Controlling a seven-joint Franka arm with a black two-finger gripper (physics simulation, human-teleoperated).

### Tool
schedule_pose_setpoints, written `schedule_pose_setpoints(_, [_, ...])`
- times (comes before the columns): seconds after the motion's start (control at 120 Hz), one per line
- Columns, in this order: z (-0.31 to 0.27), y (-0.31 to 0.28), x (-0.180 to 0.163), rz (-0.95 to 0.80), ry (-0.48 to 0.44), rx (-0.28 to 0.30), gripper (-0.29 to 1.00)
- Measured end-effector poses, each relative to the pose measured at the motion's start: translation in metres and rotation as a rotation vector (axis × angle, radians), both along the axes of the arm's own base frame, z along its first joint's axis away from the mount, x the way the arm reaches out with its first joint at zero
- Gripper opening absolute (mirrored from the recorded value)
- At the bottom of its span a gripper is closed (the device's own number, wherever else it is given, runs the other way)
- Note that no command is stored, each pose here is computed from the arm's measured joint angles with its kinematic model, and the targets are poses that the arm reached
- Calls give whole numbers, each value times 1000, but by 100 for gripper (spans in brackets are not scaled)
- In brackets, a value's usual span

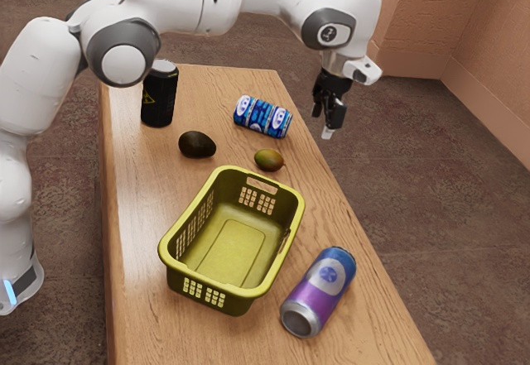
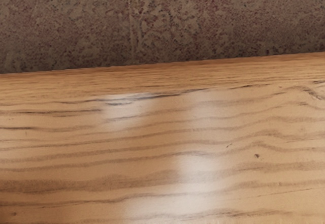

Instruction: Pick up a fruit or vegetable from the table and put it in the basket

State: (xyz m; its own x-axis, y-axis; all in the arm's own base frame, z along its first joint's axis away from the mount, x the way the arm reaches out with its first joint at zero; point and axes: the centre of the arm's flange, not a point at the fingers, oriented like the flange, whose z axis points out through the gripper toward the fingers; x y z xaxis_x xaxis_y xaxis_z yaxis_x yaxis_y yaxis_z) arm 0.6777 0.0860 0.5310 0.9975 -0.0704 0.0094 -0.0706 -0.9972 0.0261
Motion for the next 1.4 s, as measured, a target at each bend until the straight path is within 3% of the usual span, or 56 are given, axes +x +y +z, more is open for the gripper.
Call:
schedule_pose_setpoints(0.142, [-9,-13,-1,-21,4,2,70])
schedule_pose_setpoints(0.775, [-20,-10,-93,-8,57,58,70])
schedule_pose_setpoints(1.4, [-70,-3,-90,-4,45,57,70])
